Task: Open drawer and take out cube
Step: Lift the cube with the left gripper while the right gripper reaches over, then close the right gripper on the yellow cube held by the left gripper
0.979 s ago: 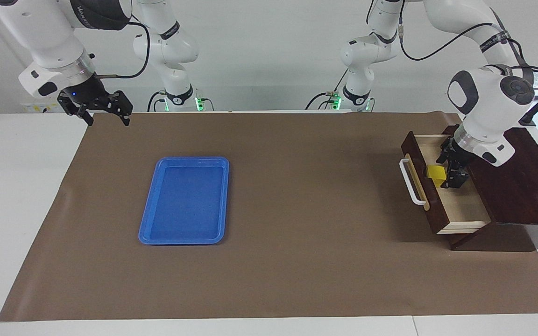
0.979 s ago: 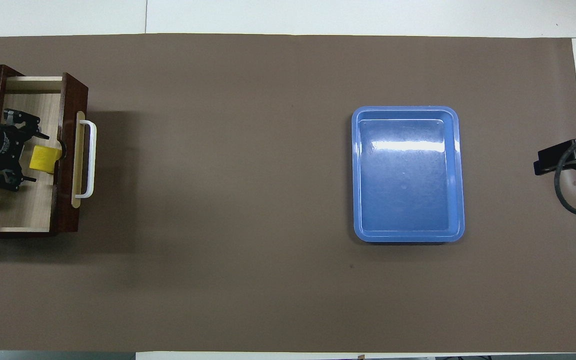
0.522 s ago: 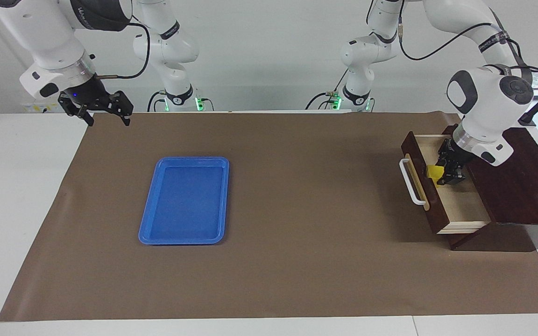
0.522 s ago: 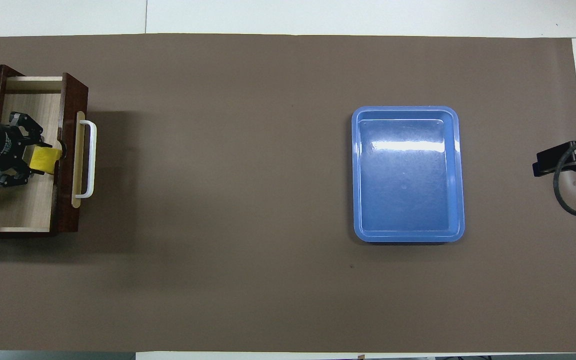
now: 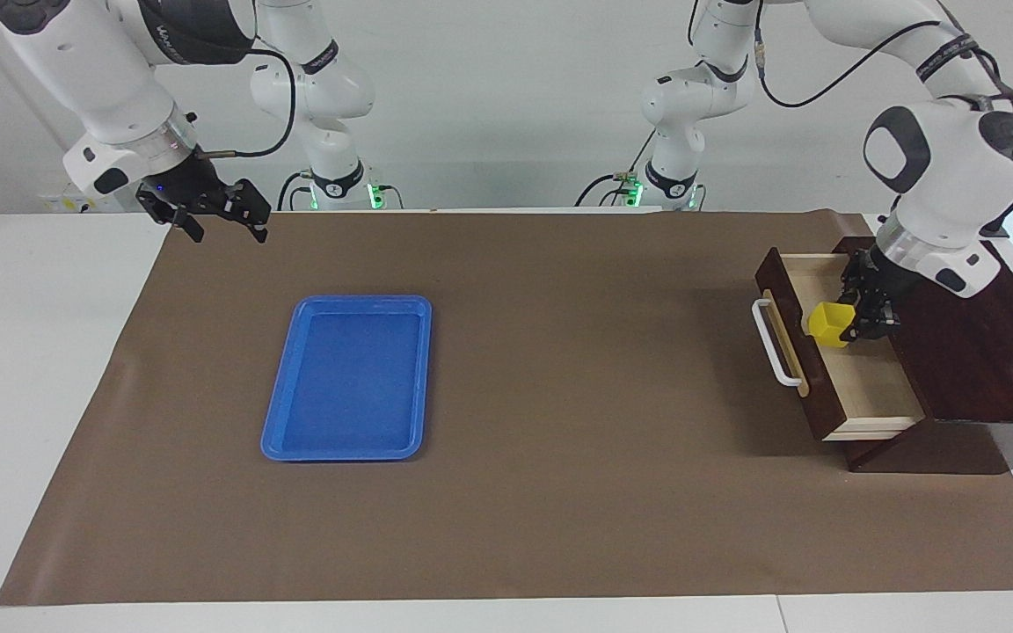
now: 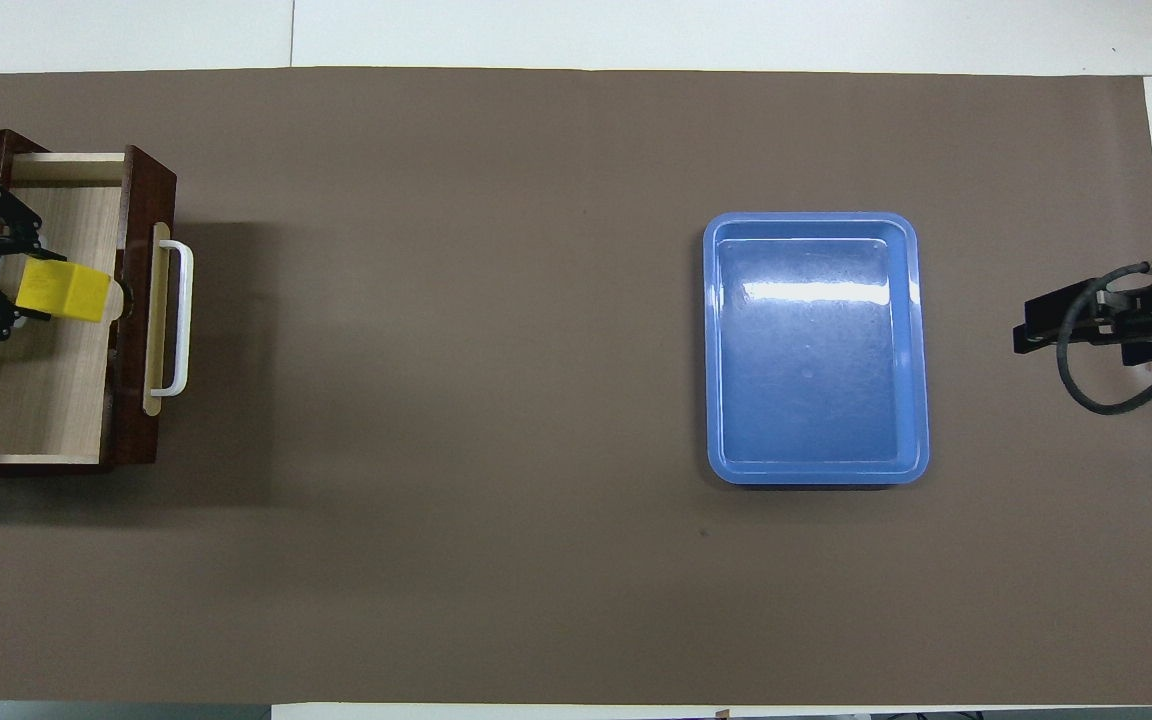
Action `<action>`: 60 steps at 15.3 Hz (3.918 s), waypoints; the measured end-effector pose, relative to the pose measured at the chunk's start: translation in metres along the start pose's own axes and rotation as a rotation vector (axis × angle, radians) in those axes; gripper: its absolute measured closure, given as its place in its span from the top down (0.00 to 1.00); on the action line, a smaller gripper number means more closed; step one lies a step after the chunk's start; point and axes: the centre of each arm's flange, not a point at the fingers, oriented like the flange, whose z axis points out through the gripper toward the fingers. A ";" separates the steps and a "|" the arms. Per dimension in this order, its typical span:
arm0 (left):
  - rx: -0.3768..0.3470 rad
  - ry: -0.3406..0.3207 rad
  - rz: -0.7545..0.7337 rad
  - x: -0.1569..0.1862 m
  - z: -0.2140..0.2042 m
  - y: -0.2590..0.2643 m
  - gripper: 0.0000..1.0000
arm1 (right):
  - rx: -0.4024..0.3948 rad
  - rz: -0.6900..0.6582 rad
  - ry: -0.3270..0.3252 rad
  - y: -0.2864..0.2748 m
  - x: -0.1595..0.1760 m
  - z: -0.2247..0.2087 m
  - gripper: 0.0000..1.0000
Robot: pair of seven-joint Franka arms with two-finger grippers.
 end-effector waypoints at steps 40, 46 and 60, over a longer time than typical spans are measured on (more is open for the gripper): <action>0.012 0.004 -0.356 -0.339 -0.010 0.052 0.55 | 0.571 1.181 -0.607 -0.377 0.035 0.185 1.00; 0.014 0.004 -0.356 -0.339 -0.010 0.052 0.55 | 0.556 1.198 -0.596 -0.387 0.031 0.179 1.00; 0.032 0.012 -0.328 -0.344 -0.007 0.048 0.55 | 0.576 1.218 -0.575 -0.400 0.026 0.170 0.56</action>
